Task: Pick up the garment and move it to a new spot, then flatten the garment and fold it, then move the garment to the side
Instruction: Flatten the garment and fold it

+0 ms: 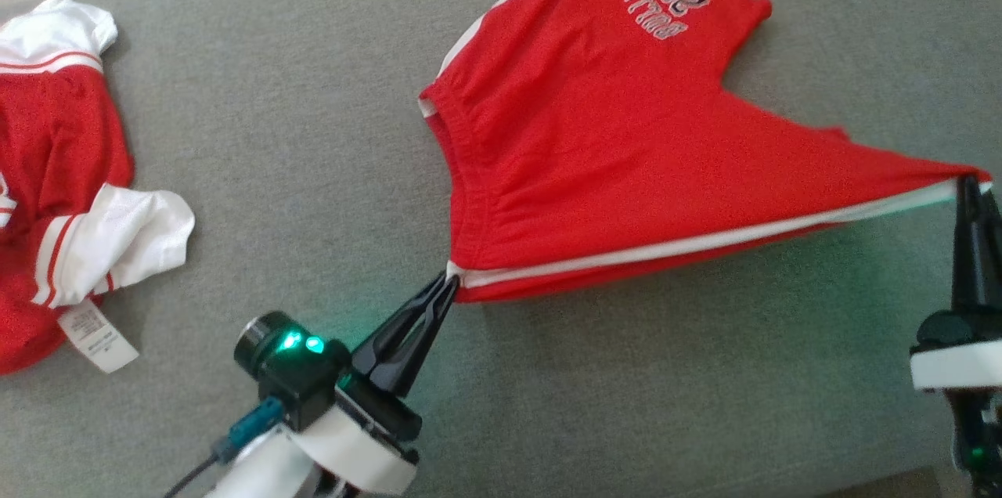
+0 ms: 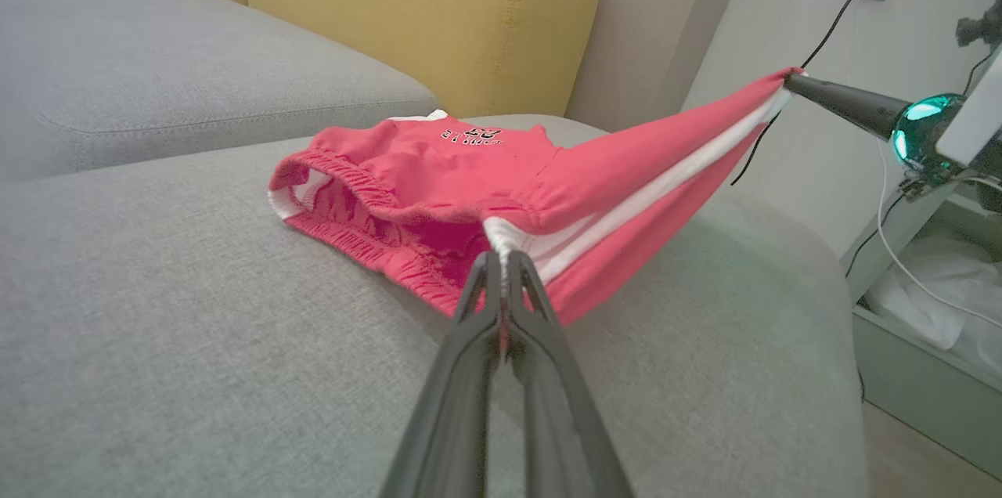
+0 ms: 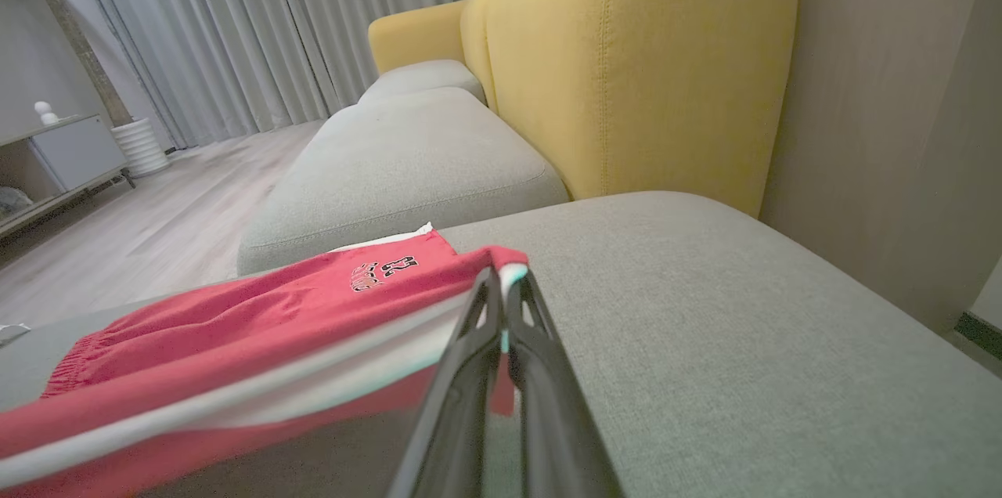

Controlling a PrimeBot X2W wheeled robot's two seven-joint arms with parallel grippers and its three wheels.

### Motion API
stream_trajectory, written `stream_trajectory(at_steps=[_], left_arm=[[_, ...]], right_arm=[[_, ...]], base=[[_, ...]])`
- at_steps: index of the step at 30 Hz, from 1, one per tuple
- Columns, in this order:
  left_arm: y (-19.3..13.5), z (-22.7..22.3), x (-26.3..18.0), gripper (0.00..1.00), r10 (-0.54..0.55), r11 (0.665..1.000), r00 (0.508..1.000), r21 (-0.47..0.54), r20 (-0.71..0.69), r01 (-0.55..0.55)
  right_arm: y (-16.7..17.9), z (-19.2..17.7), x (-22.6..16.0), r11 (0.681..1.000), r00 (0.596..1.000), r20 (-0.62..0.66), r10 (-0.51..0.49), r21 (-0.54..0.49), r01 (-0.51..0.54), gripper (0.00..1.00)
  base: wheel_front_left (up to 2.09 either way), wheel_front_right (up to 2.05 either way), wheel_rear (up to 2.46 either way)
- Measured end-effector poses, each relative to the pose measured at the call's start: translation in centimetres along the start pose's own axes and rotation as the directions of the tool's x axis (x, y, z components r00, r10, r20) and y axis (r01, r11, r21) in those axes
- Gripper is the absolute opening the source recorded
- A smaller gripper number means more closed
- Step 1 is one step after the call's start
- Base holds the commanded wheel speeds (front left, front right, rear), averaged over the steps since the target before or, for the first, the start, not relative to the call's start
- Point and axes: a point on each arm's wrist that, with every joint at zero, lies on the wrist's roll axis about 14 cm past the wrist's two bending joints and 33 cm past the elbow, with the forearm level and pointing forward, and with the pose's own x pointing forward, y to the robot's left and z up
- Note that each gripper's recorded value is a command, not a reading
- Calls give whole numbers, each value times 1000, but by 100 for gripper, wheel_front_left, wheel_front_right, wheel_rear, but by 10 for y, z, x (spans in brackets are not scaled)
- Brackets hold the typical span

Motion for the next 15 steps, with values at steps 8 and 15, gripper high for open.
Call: stream_trajectory(at_steps=[8, 15], left_arm=[[5, 18, 3, 0, 39, 997, 997, -67, 67, -35], [44, 60, 60, 0, 103, 992, 982, -92, 158, -89]], right_arm=[[12, 19, 17, 999, 999, -3, 40, 12, -40, 0], [35, 27, 104, 991, 991, -42, 125, -42, -126, 0]], base=[[0, 0, 0], [0, 0, 0]])
